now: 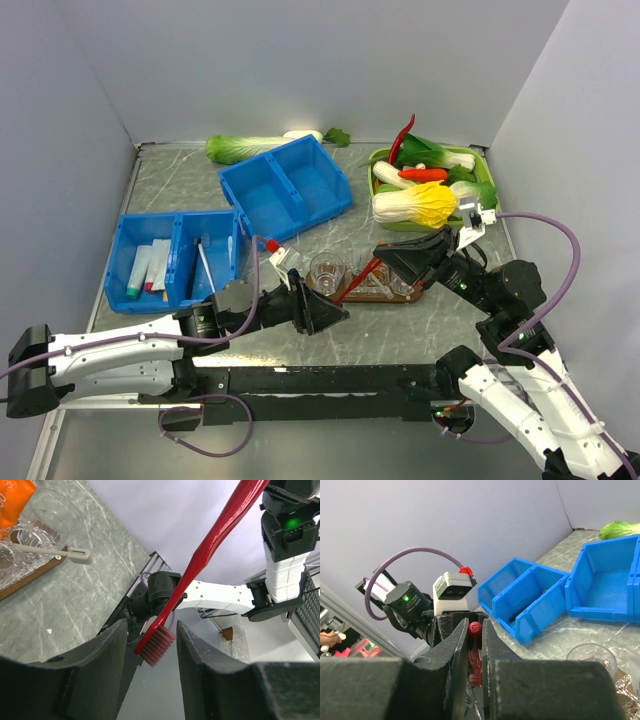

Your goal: Prepare toiletry sets of a toothbrush and toothpaste on the tray

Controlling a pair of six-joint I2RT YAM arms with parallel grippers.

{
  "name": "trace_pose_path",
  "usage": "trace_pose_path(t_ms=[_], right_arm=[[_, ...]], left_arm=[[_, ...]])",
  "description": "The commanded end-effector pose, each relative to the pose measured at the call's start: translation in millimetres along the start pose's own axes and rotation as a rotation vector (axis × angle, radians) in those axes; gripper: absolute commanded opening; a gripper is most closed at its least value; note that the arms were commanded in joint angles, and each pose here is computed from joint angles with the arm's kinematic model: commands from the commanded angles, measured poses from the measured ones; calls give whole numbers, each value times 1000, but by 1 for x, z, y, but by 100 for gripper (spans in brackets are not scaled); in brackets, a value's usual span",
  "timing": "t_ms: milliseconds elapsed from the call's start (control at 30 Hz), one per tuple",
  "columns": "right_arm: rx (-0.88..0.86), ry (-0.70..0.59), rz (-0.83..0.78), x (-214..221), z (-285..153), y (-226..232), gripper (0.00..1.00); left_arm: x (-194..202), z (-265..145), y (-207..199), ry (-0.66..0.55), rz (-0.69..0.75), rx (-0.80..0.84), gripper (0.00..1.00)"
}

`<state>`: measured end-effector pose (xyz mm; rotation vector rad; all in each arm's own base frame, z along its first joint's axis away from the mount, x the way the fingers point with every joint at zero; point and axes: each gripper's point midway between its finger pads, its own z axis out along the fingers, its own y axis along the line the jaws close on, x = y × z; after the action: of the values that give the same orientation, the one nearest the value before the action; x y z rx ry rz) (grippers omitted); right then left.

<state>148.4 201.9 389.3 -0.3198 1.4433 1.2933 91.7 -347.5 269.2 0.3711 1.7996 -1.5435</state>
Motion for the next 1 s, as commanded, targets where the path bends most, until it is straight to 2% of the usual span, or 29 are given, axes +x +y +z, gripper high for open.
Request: trace_pose_path(t_ms=[0, 33, 133, 167, 333, 600, 667, 700, 767, 800, 833, 867, 967], right_arm=[[-20, -30, 1, -6, 1, 3, 0], [-18, -28, 2, -5, 2, 2, 0], [-4, -35, -9, -7, 1, 0, 0], [17, -33, -10, -7, 0, -3, 0], [140, -12, -34, 0, -4, -27, 0], [234, 12, -58, 10, -8, -50, 0], [257, 16, -62, 12, -9, -55, 4], [268, 21, -69, 13, -10, -58, 15], [299, 28, -75, 13, -12, -63, 28], [313, 32, -87, 13, -13, -65, 42], [340, 33, -93, 13, -16, -69, 49], [354, 34, -102, 12, -18, -71, 63], [411, 28, -134, 7, -25, -77, 82]], left_arm=[[-8, 3, -18, -16, -11, 75, 49], [-5, 4, -19, -1, -6, 82, 47], [-6, 8, -19, 3, -2, 78, 31], [-5, 9, -18, 3, -5, 74, 23], [-5, 8, -14, -7, -3, 64, 3], [-4, 14, -11, 1, 11, 46, 1], [-5, 16, -8, 2, 6, 25, 1], [-4, 17, -6, 5, 1, 9, 1], [-1, 18, 1, 26, -12, -38, 1], [0, 18, 3, 36, -15, -50, 1], [-2, 19, 1, 38, -23, -56, 1], [4, 17, 9, 65, -30, -100, 1], [6, 13, 20, 89, -64, -186, 1]])
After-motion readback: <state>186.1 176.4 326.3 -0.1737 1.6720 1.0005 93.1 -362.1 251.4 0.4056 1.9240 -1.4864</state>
